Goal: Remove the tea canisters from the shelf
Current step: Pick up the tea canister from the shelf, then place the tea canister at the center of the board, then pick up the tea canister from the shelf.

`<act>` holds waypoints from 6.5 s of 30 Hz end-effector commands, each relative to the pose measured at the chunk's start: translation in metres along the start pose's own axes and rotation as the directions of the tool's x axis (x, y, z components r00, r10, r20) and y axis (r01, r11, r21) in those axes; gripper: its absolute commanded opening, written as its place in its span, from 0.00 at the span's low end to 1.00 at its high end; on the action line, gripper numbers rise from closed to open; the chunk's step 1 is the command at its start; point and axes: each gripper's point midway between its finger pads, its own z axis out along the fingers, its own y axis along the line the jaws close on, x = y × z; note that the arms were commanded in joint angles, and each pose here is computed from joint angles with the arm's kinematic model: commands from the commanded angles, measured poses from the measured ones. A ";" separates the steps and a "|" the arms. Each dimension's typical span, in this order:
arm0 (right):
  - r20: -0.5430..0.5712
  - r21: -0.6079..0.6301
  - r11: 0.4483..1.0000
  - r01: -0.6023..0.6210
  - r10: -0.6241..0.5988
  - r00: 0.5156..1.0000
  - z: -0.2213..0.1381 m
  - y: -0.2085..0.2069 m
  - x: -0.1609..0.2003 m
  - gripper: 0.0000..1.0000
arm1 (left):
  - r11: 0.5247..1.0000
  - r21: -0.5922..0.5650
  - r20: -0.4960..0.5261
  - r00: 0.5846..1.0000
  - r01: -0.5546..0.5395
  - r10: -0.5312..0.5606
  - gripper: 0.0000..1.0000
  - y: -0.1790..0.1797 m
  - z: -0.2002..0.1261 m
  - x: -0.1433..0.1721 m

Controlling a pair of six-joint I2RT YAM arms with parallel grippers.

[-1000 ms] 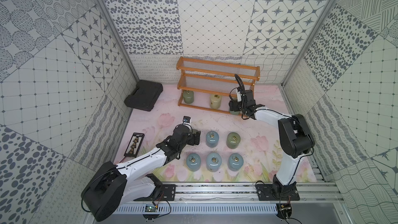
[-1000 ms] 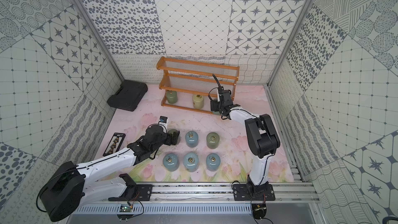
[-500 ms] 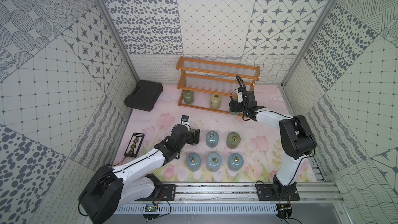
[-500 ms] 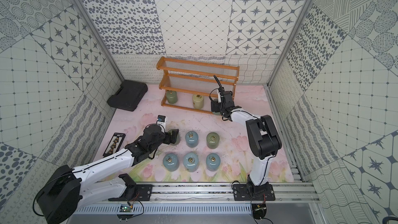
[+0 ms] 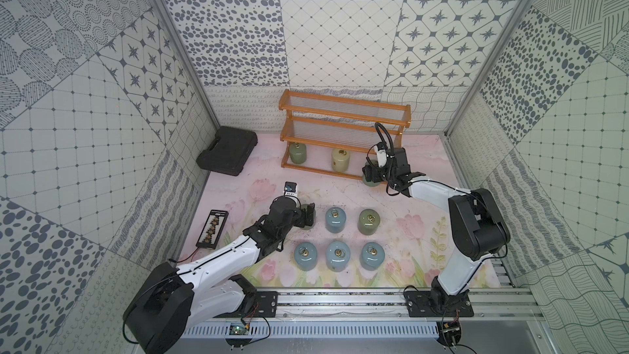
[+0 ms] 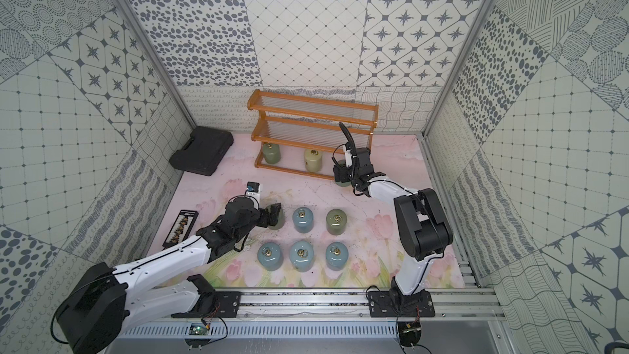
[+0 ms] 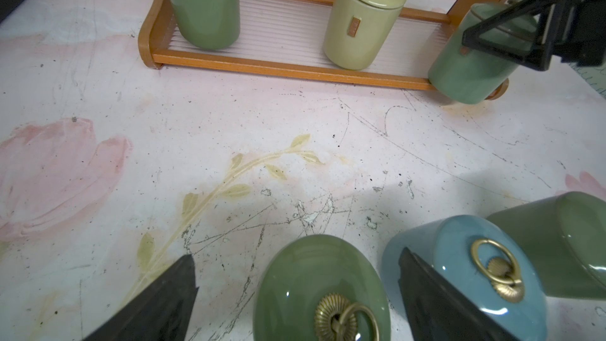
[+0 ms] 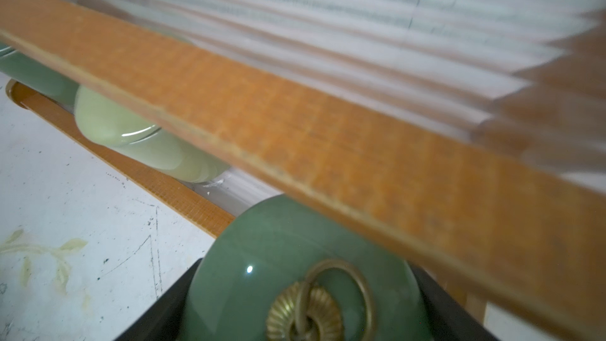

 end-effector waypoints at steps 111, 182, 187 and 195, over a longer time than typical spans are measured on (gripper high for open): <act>0.037 -0.327 0.931 0.161 -0.158 0.987 0.012 0.184 0.036 0.91 | 0.996 -0.059 0.041 0.997 0.069 -0.067 1.00 0.024 -0.020 0.004; 0.211 -0.028 0.998 -0.054 0.058 0.976 -0.178 0.053 0.045 0.99 | 0.990 -0.130 -0.019 0.998 -0.063 0.061 1.00 0.096 0.220 -0.135; 0.216 -0.007 0.998 -0.057 0.058 0.975 -0.182 0.048 0.046 0.99 | 0.993 -0.114 -0.009 0.999 -0.037 0.036 1.00 0.102 0.227 -0.140; 0.210 0.000 0.998 -0.070 0.068 0.975 -0.182 0.046 0.049 0.99 | 0.995 -0.091 0.005 0.999 -0.035 0.036 1.00 0.102 0.238 -0.148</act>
